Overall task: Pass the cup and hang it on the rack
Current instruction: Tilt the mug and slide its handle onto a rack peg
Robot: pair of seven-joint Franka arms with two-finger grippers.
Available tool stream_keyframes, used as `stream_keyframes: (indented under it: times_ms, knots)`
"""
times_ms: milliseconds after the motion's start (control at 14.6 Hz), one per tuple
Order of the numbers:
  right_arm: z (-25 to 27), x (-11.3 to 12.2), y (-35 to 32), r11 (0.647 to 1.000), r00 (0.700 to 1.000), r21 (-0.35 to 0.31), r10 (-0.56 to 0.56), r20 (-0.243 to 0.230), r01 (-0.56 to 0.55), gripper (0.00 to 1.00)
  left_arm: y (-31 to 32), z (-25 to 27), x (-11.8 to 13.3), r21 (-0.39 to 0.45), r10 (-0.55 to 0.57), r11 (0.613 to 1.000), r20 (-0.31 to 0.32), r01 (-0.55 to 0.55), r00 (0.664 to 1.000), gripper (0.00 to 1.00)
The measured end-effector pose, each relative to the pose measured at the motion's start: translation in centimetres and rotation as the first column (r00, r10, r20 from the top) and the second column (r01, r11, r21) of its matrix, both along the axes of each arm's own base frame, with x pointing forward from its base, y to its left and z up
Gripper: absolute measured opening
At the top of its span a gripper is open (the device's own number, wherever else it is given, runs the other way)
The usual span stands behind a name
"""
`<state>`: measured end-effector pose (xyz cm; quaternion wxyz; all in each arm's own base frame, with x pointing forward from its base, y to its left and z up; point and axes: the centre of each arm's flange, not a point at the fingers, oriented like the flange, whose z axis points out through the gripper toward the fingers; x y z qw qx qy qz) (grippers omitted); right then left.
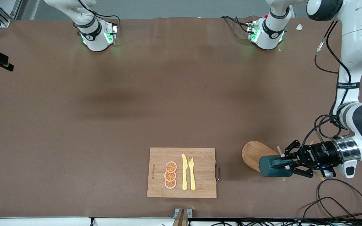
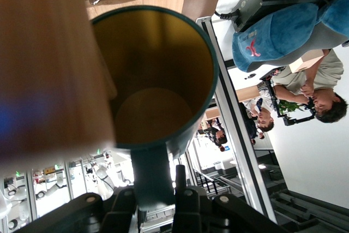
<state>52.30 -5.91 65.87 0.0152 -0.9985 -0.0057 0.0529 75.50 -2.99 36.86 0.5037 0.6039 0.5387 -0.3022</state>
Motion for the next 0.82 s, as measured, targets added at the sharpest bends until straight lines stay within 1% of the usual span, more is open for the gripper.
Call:
stream_keyframes:
  times_ms: [137, 410, 615, 821]
  knots:
    - [0.0, 0.0, 0.0, 1.000, 1.000, 0.000, 0.000, 0.000, 0.000, 1.00, 0.4, -0.1, 0.1, -0.012, 0.010, 1.000, -0.002, -0.010, 1.000, 0.21]
    - [0.0, 0.0, 0.0, 1.000, 1.000, 0.000, 0.000, 0.000, 0.000, 1.00, 0.6, -0.4, 0.3, -0.061, 0.036, 0.997, -0.010, -0.037, 0.999, 0.21]
    - [0.0, 0.0, 0.0, 1.000, 1.000, 0.000, 0.000, 0.000, 0.000, 1.00, 1.0, -0.6, 0.3, -0.071, 0.045, 0.996, -0.016, -0.046, 0.999, 0.21]
    - [0.0, 0.0, 0.0, 1.000, 1.000, 0.000, 0.000, -0.001, 0.000, 1.00, 1.8, -0.8, 0.4, -0.075, 0.062, 0.995, -0.038, -0.065, 0.997, 0.21]
